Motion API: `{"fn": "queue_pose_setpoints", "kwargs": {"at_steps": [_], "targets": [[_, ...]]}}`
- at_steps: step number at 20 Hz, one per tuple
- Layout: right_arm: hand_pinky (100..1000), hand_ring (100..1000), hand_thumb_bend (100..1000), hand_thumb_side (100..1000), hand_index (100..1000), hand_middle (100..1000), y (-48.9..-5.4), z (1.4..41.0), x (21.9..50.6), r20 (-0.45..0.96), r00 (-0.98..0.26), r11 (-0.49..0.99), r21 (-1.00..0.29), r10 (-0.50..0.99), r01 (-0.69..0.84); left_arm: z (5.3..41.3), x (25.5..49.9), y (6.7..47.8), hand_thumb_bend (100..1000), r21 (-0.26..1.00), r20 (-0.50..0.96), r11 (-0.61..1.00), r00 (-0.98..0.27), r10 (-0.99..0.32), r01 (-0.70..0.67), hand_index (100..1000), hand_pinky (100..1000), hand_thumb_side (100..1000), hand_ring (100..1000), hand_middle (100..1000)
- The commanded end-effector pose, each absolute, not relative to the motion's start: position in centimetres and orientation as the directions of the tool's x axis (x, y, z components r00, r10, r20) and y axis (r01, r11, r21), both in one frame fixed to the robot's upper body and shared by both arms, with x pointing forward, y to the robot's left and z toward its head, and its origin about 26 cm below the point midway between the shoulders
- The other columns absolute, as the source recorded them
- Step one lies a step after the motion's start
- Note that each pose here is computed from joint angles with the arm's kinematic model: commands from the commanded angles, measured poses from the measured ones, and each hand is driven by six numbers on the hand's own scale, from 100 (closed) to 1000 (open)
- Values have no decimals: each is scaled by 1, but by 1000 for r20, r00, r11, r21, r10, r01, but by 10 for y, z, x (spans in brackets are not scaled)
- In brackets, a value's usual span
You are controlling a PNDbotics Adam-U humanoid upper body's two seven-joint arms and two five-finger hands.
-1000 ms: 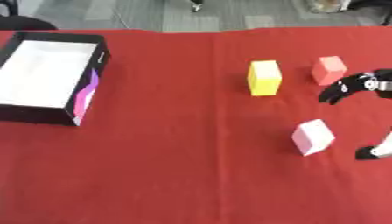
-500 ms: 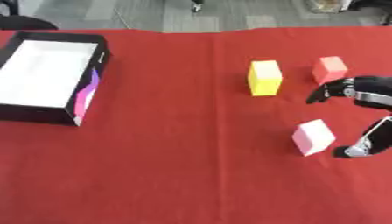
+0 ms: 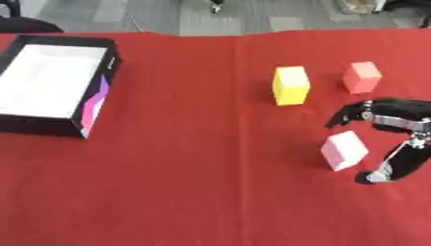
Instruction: Pick up the objects with one hand, pass them to the other hand, and then place them into the box on the other side of the table.
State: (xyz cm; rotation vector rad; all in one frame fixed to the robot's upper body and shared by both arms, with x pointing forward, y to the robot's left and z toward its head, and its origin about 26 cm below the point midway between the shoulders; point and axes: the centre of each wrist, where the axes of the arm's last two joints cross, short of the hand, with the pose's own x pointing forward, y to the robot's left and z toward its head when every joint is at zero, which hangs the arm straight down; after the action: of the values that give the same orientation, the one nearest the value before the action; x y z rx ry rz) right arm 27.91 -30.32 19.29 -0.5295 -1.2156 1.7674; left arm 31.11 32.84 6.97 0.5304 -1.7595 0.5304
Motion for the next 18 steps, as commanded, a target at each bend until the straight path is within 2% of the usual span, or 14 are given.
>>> {"fn": "queue_pose_setpoints", "kwargs": {"at_steps": [1,18], "targets": [[918,841,546,139,868,833,-305,198,283,101,-492,-128,-903,865,-411,76,312,330,582,-84,964,800,-251,-86,-595,825,706,652,697,812],[921,838,505,100,840,805,-323,179,305,58,-418,-147,-886,907,-441,73,311,328,580,-91,967,799,-246,-73,-595,825,707,654,697,813]]}}
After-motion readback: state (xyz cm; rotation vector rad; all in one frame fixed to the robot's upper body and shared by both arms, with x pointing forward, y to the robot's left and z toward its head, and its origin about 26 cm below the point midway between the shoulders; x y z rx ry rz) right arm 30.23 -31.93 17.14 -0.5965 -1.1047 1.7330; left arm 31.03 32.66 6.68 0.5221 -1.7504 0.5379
